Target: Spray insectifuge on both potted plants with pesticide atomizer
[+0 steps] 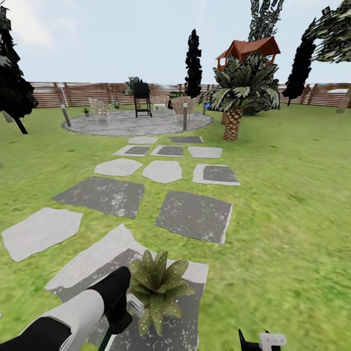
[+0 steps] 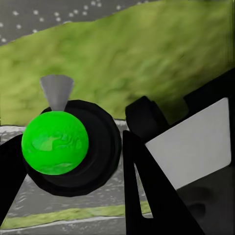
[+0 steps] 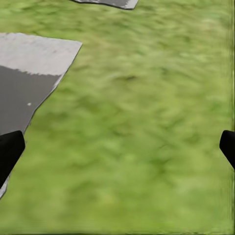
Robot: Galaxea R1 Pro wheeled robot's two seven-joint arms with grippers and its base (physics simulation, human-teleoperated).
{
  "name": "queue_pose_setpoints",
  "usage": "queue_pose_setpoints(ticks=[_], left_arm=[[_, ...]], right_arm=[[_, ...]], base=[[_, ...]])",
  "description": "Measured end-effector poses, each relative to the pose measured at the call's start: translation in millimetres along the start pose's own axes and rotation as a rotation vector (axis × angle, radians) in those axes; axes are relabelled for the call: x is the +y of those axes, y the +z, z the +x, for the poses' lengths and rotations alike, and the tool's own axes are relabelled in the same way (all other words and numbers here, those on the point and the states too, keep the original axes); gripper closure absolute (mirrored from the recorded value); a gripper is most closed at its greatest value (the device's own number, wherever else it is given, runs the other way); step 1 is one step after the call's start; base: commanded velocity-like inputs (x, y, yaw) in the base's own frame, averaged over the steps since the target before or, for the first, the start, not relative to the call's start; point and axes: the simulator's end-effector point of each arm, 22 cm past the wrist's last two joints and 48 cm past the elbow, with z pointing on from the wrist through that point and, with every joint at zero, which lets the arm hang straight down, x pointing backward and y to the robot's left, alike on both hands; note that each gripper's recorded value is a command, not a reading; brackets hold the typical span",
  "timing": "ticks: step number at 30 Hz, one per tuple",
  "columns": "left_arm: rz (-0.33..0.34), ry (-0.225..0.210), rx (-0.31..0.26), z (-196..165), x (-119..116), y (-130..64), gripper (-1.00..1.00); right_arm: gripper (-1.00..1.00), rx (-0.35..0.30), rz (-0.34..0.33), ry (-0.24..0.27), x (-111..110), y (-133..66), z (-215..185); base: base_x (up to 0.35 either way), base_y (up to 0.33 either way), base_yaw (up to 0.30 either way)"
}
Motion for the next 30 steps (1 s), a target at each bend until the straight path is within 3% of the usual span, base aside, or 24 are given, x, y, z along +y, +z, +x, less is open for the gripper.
queue_pose_setpoints(ticks=[5, 15, 25, 30], left_arm=[[-0.003, 0.002, 0.0, -0.4, 2.1, -2.0, 1.0], [-0.005, 0.007, 0.004, -0.7, -0.1, -1.6, 1.0], [-0.01, 0.004, 0.008, 1.2, 1.6, -0.6, 1.0], [-0.011, 0.002, 0.001, 0.3, 3.6, -1.7, 1.0]], right_arm=[[-1.0, 0.001, -0.001, 0.0, 0.3, 0.0, 0.2], [-1.0, 0.001, 0.003, -0.004, -3.7, 0.1, 0.1], [-1.0, 0.0, 0.004, -0.001, -2.6, 0.1, -0.3], [-1.0, -0.001, 0.004, -0.001, -2.6, 0.1, -0.5]], base=[[0.014, 0.064, -0.035], [0.053, 0.293, -0.006], [-0.072, 0.305, -0.269], [-0.005, 0.096, -0.04]])
